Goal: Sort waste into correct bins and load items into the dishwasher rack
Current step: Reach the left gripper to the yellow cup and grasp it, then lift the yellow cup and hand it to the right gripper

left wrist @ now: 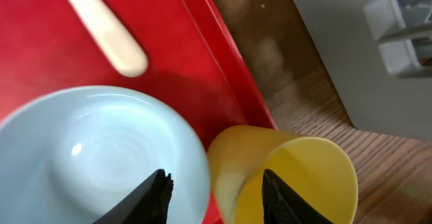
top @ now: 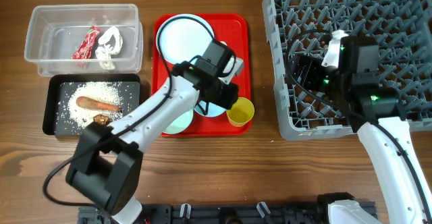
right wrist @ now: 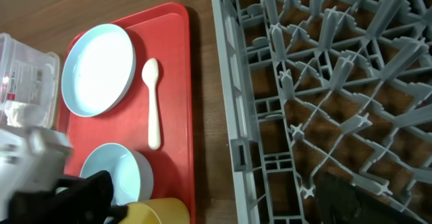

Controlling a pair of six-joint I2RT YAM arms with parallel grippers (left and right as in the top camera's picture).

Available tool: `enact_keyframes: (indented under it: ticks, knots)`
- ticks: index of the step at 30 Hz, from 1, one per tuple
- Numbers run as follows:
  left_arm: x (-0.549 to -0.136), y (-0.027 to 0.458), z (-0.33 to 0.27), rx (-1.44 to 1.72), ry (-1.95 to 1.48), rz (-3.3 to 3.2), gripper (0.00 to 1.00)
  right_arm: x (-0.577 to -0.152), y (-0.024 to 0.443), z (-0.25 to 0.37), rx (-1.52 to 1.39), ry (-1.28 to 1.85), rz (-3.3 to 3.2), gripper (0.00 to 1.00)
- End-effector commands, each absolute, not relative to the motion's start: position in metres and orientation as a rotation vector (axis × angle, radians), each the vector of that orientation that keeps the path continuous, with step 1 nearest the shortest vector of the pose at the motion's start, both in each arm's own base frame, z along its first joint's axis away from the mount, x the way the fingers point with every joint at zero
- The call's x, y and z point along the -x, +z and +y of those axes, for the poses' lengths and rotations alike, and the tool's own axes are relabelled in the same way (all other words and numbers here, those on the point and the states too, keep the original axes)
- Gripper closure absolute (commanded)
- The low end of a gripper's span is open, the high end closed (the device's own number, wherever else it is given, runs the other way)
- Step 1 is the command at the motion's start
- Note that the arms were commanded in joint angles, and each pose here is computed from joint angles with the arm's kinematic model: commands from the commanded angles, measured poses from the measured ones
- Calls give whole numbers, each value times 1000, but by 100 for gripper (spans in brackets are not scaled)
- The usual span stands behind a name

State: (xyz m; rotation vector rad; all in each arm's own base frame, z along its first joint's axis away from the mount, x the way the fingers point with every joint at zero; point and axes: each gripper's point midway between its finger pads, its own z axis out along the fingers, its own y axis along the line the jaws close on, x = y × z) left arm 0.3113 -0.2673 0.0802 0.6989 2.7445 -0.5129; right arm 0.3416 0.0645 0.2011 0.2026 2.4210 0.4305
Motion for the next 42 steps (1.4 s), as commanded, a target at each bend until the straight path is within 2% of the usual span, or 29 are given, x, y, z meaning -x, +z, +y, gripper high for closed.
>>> enact_keyframes:
  ticks: [1,5,11,17,22,27,34,42]
  knots:
    - [-299,59,-274,-746,-464,2801,57,-345,203,60,-224,410,2418,2]
    - [-298,56,-273,-756,-427,2805,64,-343,201,60,-222,407,2428,2]
    - [-301,55,-270,-717,-401,2812,96,-341,199,59,-227,401,2440,2]
    - [-301,59,-270,-713,-404,2808,96,-340,199,59,-229,402,2444,2]
    - [-306,81,-259,-523,-452,2852,96,-339,200,66,-191,445,2444,0]
    - [-313,129,-256,-415,-841,2805,96,-344,227,108,8,739,2335,0]
    - [-330,241,-238,-426,-1682,2341,96,-343,286,171,416,1197,2006,0]
    - [-328,282,-221,-530,-1915,2097,96,-335,290,201,643,1428,1868,0]
